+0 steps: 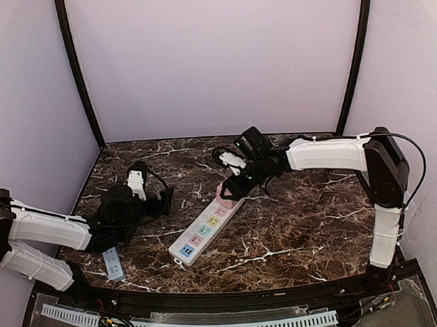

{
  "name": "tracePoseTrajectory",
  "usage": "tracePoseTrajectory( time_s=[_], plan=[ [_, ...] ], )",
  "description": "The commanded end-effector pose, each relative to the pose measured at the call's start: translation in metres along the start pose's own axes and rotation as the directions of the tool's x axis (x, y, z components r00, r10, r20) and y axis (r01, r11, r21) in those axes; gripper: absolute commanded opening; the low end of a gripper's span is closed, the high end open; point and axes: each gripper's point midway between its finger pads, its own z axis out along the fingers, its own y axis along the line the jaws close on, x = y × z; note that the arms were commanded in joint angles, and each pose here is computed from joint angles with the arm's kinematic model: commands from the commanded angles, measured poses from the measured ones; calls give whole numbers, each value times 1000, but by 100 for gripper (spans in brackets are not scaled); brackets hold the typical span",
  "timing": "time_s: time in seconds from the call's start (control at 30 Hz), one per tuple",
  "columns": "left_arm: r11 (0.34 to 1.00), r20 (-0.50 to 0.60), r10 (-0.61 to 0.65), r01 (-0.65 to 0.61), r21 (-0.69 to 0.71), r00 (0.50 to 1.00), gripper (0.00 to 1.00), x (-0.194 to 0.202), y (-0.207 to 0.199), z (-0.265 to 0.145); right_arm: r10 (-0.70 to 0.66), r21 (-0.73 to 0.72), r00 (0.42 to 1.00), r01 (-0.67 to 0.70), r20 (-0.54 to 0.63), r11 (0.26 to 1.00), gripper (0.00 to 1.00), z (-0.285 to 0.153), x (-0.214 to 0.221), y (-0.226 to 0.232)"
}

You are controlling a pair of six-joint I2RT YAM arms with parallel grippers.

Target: Insert the plug

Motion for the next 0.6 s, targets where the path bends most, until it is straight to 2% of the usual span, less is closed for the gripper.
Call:
tracePoseTrajectory(
  time_s=[0.0, 0.3, 0.57],
  plan=[
    [1000, 18, -15, 14, 4, 1000, 99, -4, 3, -4, 11, -6, 1000, -11, -6, 1000, 0, 13, 1, 1],
    [1000, 22, -13, 13, 8, 1000, 99, -4, 3, -5, -18, -20, 999, 17, -44, 1000, 0, 20, 9, 14],
    [1000, 22, -15, 14, 15, 1000, 99, -4, 2, -5, -9, 65, 993, 17, -118, 998, 0, 35, 24, -3]
  ],
)
